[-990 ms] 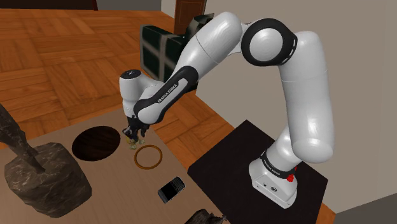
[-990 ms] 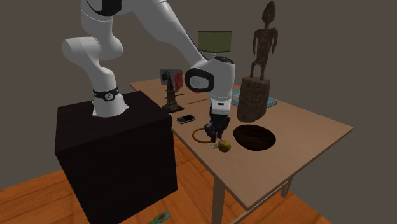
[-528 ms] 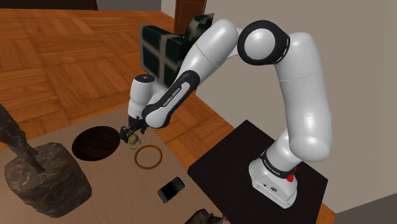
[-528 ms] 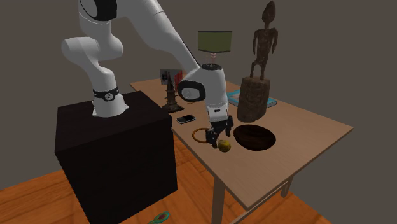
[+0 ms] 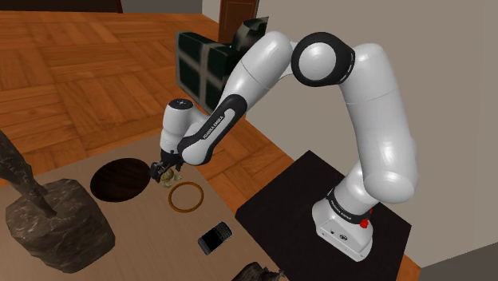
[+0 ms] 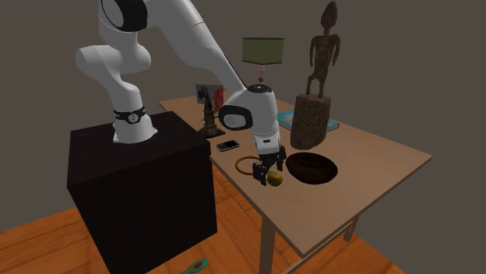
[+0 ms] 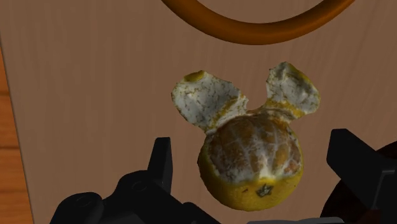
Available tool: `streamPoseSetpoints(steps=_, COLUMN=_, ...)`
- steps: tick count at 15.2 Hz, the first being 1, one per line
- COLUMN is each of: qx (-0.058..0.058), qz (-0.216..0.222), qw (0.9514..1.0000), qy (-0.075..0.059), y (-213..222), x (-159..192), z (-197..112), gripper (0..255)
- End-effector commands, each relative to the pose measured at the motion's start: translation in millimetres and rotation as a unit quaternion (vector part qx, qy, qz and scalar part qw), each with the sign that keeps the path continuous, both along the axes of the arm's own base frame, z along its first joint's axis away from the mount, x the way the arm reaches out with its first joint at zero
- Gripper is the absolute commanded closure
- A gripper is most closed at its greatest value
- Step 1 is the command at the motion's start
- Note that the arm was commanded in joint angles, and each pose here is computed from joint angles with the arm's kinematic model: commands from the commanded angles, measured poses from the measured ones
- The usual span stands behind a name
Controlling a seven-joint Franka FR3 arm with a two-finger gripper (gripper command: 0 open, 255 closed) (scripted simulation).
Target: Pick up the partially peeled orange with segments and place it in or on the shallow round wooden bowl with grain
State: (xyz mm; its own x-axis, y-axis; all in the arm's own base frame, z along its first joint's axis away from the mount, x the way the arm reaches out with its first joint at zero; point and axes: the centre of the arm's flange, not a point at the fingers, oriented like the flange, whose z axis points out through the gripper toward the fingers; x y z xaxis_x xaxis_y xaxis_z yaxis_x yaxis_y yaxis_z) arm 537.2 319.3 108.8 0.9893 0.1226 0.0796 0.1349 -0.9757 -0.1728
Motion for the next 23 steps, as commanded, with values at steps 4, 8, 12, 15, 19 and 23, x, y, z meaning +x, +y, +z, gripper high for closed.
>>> streamPoseSetpoints(steps=4, qx=0.0, qz=0.0, qw=1.0, qy=0.0, y=0, x=0, z=0, gripper=255)
streamPoseSetpoints(steps=8, qx=0.0, qz=0.0, qw=1.0, qy=0.0, y=0, x=0, z=0, gripper=255)
streamPoseSetpoints(steps=12, qx=0.0, qz=0.0, qw=1.0, qy=0.0, y=0, x=0, z=0, gripper=255)
streamPoseSetpoints(steps=15, qx=0.0, qz=0.0, qw=1.0, qy=0.0, y=0, x=0, z=16, gripper=255)
streamPoseSetpoints(steps=19, qx=0.0, qz=0.0, qw=1.0, qy=0.0, y=0, x=0, z=37, gripper=255)
streamPoseSetpoints(steps=23, qx=0.0, qz=0.0, qw=1.0, qy=0.0, y=0, x=0, z=58, gripper=255)
